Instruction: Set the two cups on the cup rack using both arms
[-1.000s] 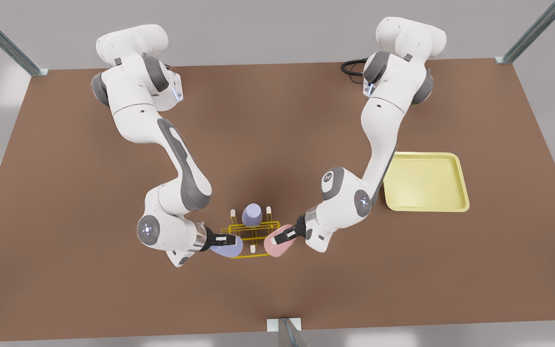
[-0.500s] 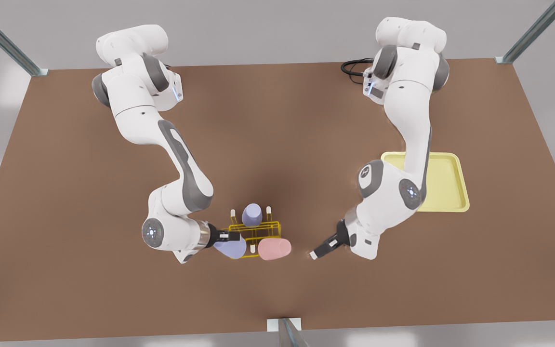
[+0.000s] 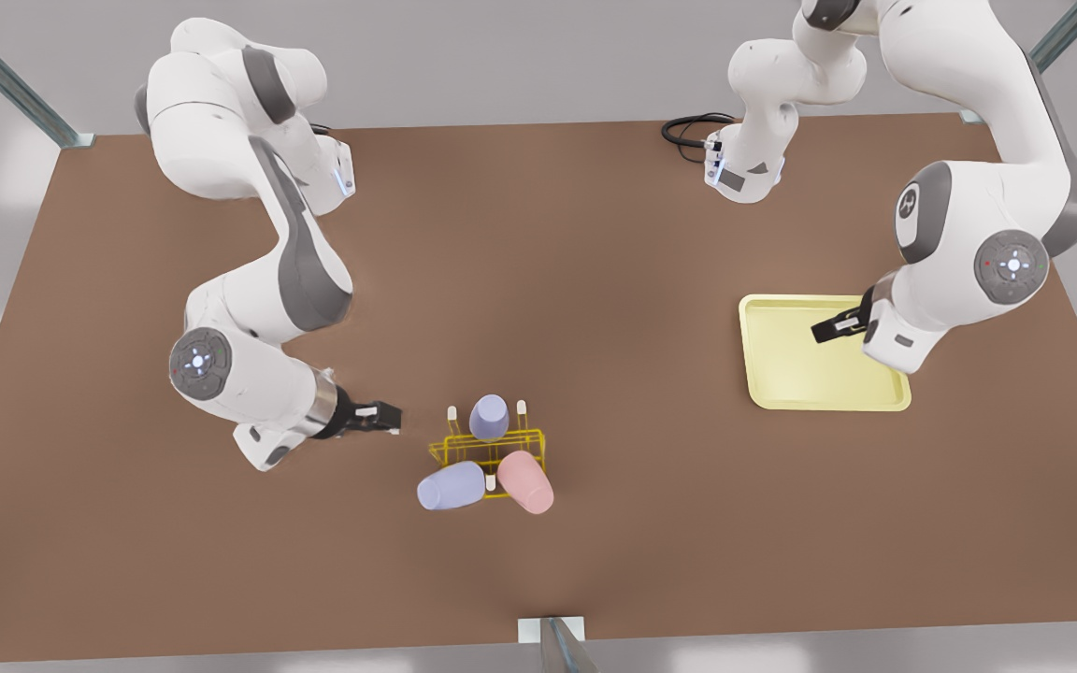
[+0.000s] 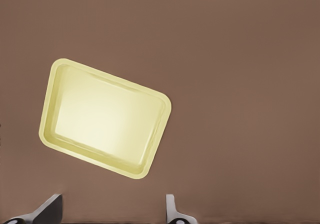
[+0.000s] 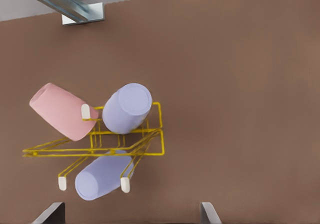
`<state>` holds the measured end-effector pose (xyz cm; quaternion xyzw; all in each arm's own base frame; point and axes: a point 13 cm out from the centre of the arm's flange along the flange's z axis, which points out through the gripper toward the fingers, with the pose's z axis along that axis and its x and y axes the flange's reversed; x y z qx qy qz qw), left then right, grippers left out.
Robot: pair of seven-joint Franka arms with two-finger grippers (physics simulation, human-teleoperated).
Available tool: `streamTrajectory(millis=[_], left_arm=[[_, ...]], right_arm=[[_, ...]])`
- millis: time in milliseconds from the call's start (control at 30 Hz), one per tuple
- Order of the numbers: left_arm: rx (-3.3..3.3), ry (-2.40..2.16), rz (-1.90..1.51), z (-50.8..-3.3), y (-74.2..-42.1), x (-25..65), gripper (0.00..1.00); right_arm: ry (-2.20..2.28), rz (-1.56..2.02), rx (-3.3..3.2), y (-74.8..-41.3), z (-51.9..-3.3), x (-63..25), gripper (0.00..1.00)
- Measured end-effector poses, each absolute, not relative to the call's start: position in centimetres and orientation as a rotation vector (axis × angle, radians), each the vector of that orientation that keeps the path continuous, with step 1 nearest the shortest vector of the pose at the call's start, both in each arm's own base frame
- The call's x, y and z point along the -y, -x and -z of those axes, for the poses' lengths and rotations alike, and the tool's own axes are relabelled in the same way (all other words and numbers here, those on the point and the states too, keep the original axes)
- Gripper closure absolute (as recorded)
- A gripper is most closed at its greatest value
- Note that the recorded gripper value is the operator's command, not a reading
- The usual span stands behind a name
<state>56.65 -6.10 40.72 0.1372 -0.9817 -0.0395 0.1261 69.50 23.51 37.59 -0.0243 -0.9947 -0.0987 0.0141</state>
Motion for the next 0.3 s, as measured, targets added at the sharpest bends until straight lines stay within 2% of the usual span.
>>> streamTrajectory(millis=[67,167,300], left_arm=[[2.835,-0.364,0.108,-40.7,-56.0,5.4,0.00],[2.809,-0.304,0.096,-40.7,-55.3,5.2,0.00],[2.787,-0.230,0.066,-40.8,-54.5,5.5,0.00]], right_arm=[[0.175,0.174,3.128,-69.3,-41.3,-14.6,0.00],[0.258,0.041,3.103,-65.8,-44.7,-5.2,0.00],[0.202,-0.079,3.062,-62.1,-45.9,-1.4,0.00]])
